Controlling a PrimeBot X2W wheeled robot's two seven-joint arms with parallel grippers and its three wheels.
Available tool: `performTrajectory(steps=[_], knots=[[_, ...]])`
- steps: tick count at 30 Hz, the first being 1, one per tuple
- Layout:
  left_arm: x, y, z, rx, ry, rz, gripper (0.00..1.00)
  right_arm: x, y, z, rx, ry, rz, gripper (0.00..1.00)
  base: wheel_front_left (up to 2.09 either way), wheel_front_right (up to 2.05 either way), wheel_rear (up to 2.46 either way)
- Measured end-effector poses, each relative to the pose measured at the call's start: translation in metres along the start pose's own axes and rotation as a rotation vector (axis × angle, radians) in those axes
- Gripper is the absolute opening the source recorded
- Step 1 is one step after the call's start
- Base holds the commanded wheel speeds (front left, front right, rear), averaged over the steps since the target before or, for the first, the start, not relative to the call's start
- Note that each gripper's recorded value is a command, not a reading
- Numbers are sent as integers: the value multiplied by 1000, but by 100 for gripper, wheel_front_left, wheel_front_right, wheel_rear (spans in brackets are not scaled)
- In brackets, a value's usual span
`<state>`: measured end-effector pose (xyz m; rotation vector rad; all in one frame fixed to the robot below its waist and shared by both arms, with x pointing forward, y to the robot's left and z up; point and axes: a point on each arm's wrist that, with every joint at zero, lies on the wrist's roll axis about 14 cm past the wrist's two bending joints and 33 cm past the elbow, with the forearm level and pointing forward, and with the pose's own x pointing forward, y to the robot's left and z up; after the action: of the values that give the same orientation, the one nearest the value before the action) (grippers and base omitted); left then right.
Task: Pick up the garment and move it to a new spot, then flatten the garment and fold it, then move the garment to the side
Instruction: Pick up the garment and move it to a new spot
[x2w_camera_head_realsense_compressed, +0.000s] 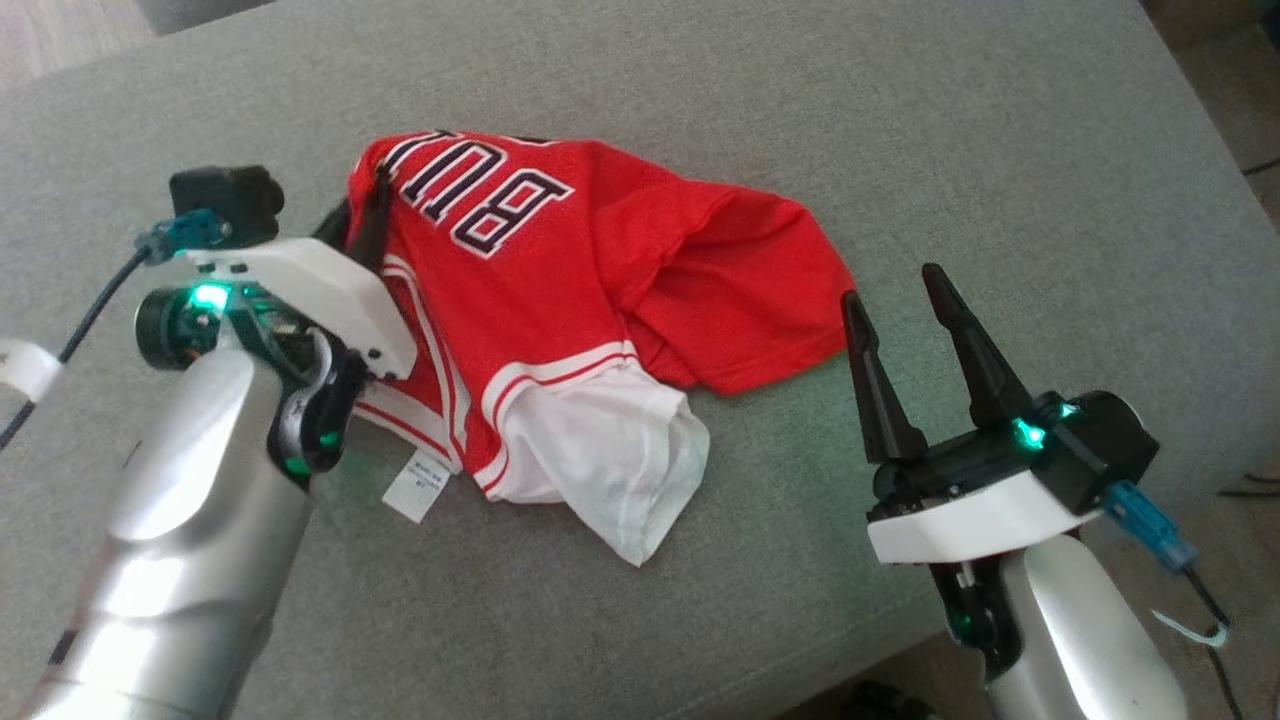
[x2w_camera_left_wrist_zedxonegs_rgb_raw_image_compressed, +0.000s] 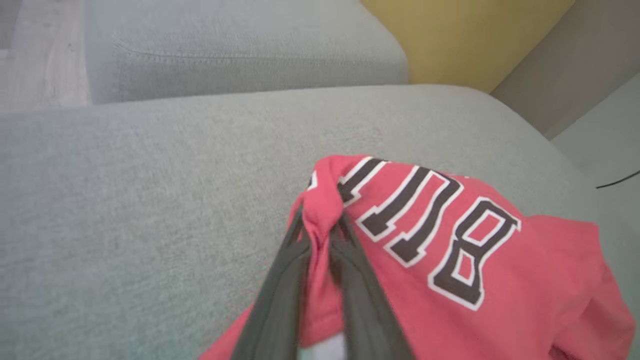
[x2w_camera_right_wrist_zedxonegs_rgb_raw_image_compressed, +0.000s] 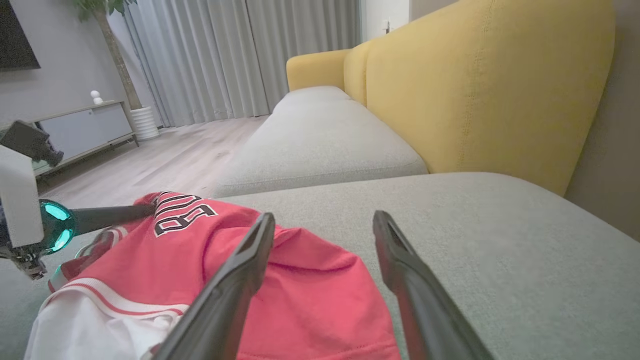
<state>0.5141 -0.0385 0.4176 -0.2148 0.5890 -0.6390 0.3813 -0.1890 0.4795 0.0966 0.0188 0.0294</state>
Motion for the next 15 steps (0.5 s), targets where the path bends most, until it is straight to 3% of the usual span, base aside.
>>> performTrajectory(steps=[1,2,5,9,12,15], knots=[[0,-1,5,13,-28,0,88,0,1,1,-3,-3,2,100,0,0,0],[-2,-1,13,42,-66,5,100,0,2,3,-9,-8,7,100,0,0,0],[-16,1,39,159,-211,28,100,0,3,11,-34,-31,13,100,0,0,0],[-51,-7,72,192,-451,49,100,0,8,23,-59,-69,31,100,0,0,0],[-84,-3,68,186,-557,100,100,1,12,31,-73,-96,52,100,0,0,0],[-113,8,41,167,-564,177,100,-2,19,32,-80,-103,80,100,0,0,0]])
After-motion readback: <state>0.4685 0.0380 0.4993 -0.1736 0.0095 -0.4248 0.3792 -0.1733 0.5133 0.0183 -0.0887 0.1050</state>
